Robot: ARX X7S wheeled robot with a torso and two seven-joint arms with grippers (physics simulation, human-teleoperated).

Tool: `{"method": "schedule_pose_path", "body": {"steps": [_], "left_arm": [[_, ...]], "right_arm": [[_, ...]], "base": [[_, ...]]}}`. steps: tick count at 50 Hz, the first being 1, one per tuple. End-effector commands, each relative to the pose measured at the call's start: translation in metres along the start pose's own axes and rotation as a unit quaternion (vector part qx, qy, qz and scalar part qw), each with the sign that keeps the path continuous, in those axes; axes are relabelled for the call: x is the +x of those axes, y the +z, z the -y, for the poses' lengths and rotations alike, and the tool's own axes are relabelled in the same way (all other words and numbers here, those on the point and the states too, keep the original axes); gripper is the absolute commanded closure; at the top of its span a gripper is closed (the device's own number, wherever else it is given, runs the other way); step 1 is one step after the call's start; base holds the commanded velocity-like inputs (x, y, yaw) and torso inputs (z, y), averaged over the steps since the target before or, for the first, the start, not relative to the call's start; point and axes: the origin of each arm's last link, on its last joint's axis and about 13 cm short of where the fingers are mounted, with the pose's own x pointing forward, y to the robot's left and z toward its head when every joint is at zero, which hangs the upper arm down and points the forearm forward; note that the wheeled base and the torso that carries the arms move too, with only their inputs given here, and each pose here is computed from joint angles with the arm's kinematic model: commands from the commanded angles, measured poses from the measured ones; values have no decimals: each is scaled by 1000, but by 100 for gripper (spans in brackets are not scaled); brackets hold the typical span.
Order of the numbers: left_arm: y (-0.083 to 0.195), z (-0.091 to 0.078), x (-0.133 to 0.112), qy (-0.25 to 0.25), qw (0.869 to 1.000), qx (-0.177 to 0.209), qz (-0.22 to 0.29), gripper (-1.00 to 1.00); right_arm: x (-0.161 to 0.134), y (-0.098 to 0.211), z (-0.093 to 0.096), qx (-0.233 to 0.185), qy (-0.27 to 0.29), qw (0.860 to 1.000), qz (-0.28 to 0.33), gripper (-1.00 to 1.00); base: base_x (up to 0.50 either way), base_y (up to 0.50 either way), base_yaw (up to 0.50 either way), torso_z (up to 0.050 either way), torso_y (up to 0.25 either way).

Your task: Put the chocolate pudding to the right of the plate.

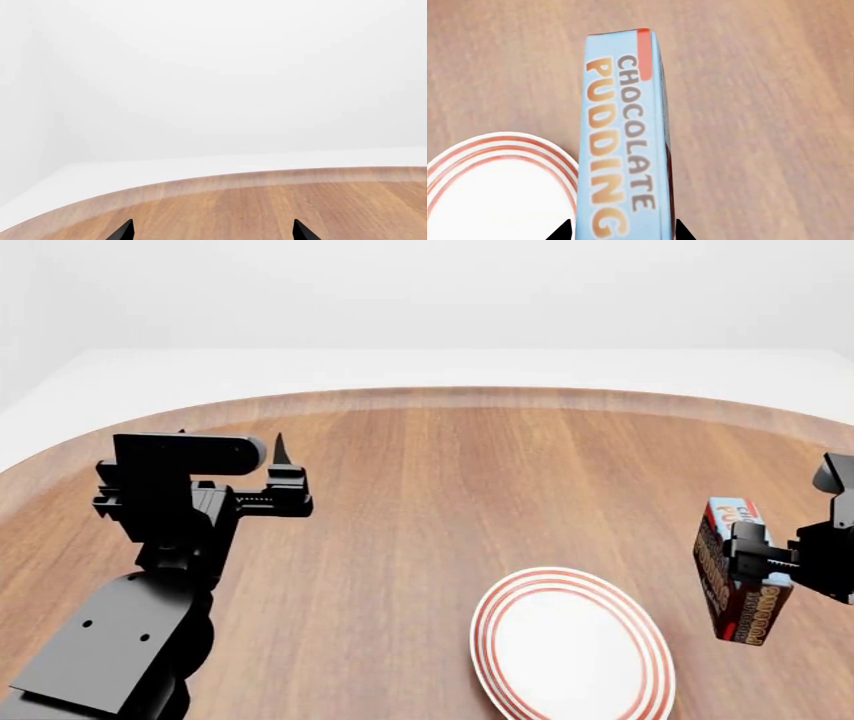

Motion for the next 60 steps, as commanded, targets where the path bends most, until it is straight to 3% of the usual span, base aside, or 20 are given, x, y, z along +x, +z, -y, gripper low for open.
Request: {"method": "schedule_pose_path", "body": {"steps": [1,15,27,48,49,60], "left_arm": [[-1,1,0,-2,1000,0,-1,-100],[-2,0,-2,0,1000,0,-2,-100],[-1,0,-4,-2,1000,1,-1,-100],[0,1,-3,-2,1000,1,0,-100],[0,1,-3,-2,1000,1,0,-100],[0,1,-3,-1,1000,1,0,-100]], "right_arm": [[24,-10,9,5,-7,1000,-15,100],[46,-25,18,7,-22,999,-34,100],[54,-32,35,40,-61,997,-38,100],[57,-34,31,8,-39,998,-41,100],[57,-33,31,7,-38,998,-40,-100],[44,-20,28,9,-30,999,-13,-100]], "base": [[0,0,0,0,0],[0,0,0,0,0],[0,0,0,0,0],[0,0,0,0,0],[0,0,0,0,0],[0,0,0,0,0]]}}
